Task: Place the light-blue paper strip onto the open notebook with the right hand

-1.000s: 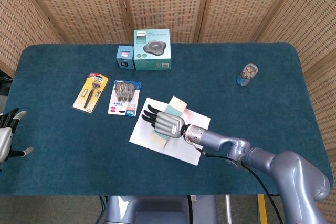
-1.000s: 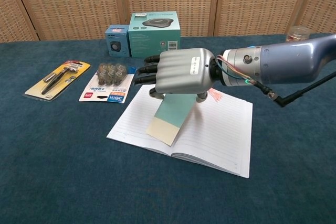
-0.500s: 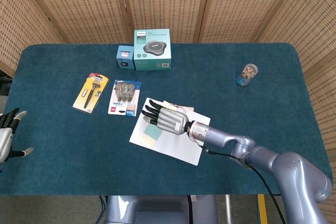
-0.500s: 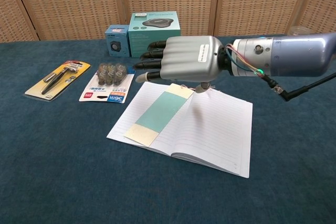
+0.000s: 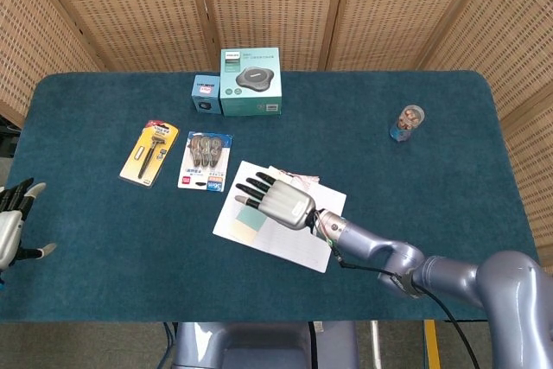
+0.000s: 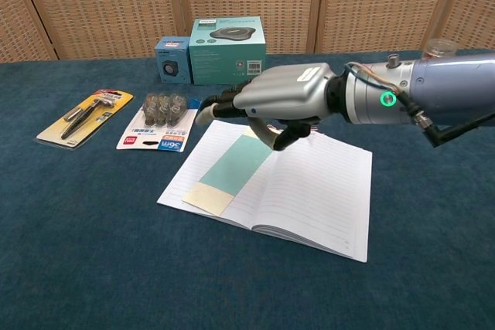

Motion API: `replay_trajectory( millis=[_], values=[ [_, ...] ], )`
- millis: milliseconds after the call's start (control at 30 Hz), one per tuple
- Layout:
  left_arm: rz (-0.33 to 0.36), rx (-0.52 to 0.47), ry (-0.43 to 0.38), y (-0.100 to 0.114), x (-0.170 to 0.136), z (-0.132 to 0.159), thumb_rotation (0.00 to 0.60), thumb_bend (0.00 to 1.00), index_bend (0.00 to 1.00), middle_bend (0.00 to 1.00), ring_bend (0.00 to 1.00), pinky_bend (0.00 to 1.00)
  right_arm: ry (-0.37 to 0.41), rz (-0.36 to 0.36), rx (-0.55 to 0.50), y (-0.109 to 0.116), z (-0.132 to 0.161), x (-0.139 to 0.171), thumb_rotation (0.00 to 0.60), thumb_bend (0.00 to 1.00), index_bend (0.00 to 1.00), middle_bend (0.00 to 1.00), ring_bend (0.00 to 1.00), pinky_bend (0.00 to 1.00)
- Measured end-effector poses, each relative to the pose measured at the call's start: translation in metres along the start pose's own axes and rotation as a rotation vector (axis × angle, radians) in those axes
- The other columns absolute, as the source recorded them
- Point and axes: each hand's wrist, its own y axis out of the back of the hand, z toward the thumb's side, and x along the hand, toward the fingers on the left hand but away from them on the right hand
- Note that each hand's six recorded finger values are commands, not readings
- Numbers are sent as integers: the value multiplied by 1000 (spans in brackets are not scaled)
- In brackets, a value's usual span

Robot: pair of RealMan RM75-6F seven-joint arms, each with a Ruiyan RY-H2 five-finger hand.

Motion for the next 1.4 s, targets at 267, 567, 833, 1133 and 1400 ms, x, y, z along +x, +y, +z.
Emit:
replay_trajectory(
  millis=[267,567,833,1133,1400],
  values=[
    [-3,0,3,0,1,-1,600,0,0,0,0,0,24,90,-4,-10,17,1,600,1000,97,86,0,87],
    [-9,-4,7,-1,2,-2,600,0,0,0,0,0,40,145,22,-27,29,-3,600,1000,103,92,0,87],
    [-13,-3,7,-2,3,-1,600,0,0,0,0,0,52,178,68,-45,37,-4,600,1000,103,93,0,87],
    [-18,-3,7,-2,3,-2,600,0,0,0,0,0,52,201,102,-54,39,-2,600,1000,103,93,0,87],
    [-22,1,3,-3,3,-1,600,0,0,0,0,0,47,217,129,-55,32,6,600,1000,117,104,0,87]
  ],
)
